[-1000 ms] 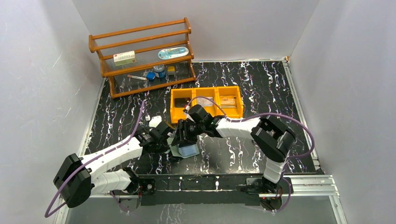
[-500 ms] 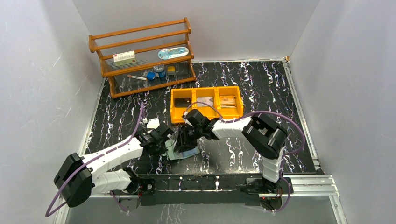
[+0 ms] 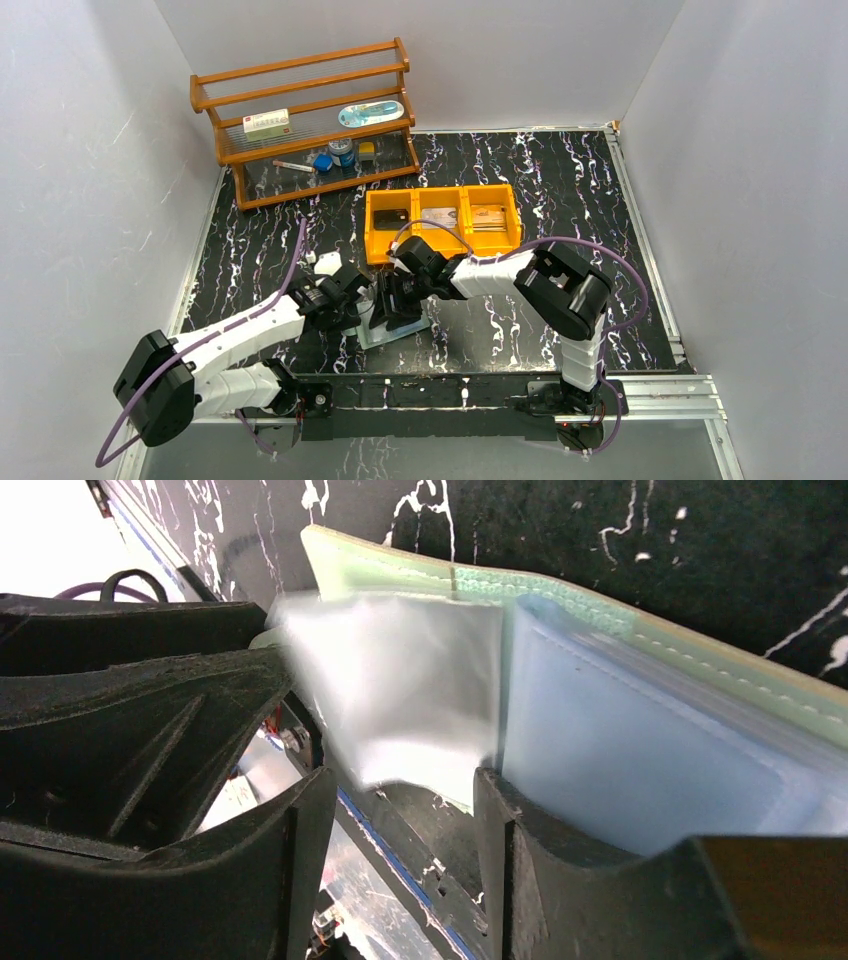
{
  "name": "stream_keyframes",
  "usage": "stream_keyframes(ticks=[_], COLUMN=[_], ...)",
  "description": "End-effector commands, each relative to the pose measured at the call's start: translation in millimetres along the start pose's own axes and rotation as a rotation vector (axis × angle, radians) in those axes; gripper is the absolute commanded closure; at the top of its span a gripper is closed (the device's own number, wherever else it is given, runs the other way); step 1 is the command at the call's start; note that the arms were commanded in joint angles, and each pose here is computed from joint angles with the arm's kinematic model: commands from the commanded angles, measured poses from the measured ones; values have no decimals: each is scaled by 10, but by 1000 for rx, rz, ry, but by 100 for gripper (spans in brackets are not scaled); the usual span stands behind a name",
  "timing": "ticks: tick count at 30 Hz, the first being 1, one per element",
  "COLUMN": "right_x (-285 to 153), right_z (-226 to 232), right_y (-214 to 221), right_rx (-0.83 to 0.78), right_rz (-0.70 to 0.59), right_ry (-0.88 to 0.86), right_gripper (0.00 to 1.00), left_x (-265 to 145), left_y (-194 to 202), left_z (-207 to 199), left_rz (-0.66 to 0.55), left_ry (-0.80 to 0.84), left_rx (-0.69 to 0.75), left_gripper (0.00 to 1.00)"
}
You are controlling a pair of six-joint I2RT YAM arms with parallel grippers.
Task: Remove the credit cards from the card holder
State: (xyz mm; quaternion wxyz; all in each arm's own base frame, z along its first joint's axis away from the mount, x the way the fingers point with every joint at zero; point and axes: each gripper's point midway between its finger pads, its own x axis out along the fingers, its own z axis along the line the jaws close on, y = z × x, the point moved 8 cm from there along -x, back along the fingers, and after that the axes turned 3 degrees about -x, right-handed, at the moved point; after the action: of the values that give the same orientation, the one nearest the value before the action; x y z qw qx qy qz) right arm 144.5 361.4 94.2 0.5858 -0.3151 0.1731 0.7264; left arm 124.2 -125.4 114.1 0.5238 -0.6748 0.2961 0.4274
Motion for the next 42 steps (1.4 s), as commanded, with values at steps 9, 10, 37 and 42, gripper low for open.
stream_keyframes(ticks=[9, 10, 37, 42], right_x=[66, 72, -756, -680], right_z=[-111, -128, -106, -114], right_y=[22, 18, -204, -150], right_rx=[12, 23, 31, 14], right_rz=[-20, -19, -325, -238], right_ry=[20, 34, 264, 180], right_gripper=[39, 45, 41, 43], left_x=[-241, -257, 182, 171], left_y=[-268, -279, -51, -77], left_z=[-146, -152, -249, -294], left_rz=[-94, -96, -6, -12], left_ry=[60, 63, 122, 148], left_rx=[-73, -75, 37, 58], left_gripper=[57, 56, 71, 71])
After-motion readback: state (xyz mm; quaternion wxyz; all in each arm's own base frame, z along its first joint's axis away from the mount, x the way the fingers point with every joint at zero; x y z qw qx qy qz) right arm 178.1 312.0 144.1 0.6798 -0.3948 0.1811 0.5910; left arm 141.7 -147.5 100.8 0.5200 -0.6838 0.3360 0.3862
